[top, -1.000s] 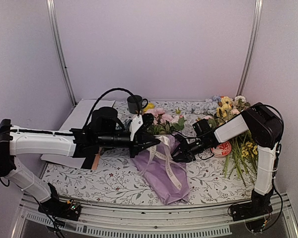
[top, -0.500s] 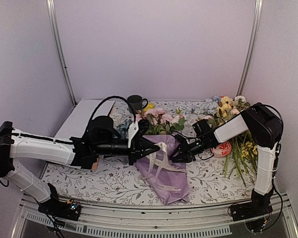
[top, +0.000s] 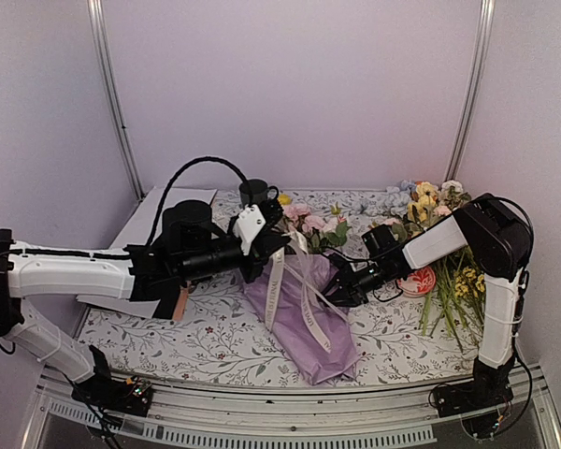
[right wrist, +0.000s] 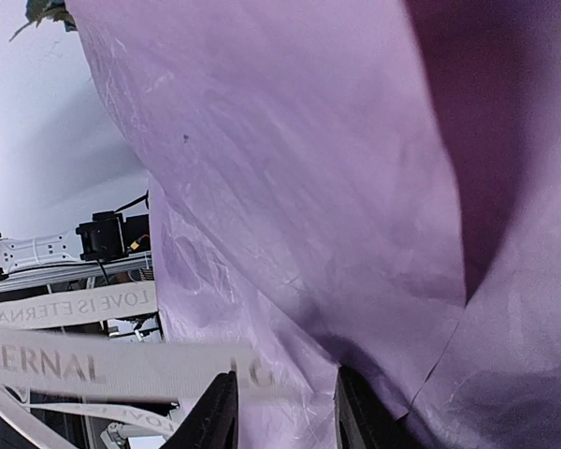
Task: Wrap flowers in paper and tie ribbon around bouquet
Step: Cross the ribbon over the folded bouquet.
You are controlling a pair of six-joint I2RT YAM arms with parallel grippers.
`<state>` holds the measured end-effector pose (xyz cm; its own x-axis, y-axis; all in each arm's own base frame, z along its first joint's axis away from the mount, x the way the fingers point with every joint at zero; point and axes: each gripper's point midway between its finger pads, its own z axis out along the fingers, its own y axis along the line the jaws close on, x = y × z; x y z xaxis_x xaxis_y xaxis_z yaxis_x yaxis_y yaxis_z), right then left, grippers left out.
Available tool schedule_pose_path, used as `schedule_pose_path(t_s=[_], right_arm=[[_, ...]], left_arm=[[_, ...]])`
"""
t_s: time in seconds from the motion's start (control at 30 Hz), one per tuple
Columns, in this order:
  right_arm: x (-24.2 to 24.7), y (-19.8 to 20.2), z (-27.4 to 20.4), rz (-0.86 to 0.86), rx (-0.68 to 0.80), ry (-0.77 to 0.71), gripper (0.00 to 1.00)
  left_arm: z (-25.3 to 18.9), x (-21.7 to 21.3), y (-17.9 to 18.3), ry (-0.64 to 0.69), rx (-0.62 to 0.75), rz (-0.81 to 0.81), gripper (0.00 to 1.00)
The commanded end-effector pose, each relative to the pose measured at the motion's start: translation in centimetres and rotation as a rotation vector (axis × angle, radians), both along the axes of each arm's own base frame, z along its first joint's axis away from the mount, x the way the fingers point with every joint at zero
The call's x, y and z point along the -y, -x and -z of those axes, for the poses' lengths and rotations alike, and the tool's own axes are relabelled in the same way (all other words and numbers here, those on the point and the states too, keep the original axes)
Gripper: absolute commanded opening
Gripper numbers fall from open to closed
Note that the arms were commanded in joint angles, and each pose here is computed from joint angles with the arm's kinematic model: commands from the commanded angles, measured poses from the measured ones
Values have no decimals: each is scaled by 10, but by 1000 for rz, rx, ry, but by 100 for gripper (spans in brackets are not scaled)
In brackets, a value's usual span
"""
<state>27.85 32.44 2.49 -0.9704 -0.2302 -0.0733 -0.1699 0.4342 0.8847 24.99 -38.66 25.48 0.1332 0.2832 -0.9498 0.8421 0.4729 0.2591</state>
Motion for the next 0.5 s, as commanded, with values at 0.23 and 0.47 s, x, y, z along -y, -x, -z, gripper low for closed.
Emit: schedule_pose_path(t_s=[0.23,0.47], right_arm=[[9,6,23,9,-45,70,37],[9,6,22,11,-41,72,37]], left_arm=[[49,18,78,-149,7,271,0],[93,15,100,-221,-184,314,0]])
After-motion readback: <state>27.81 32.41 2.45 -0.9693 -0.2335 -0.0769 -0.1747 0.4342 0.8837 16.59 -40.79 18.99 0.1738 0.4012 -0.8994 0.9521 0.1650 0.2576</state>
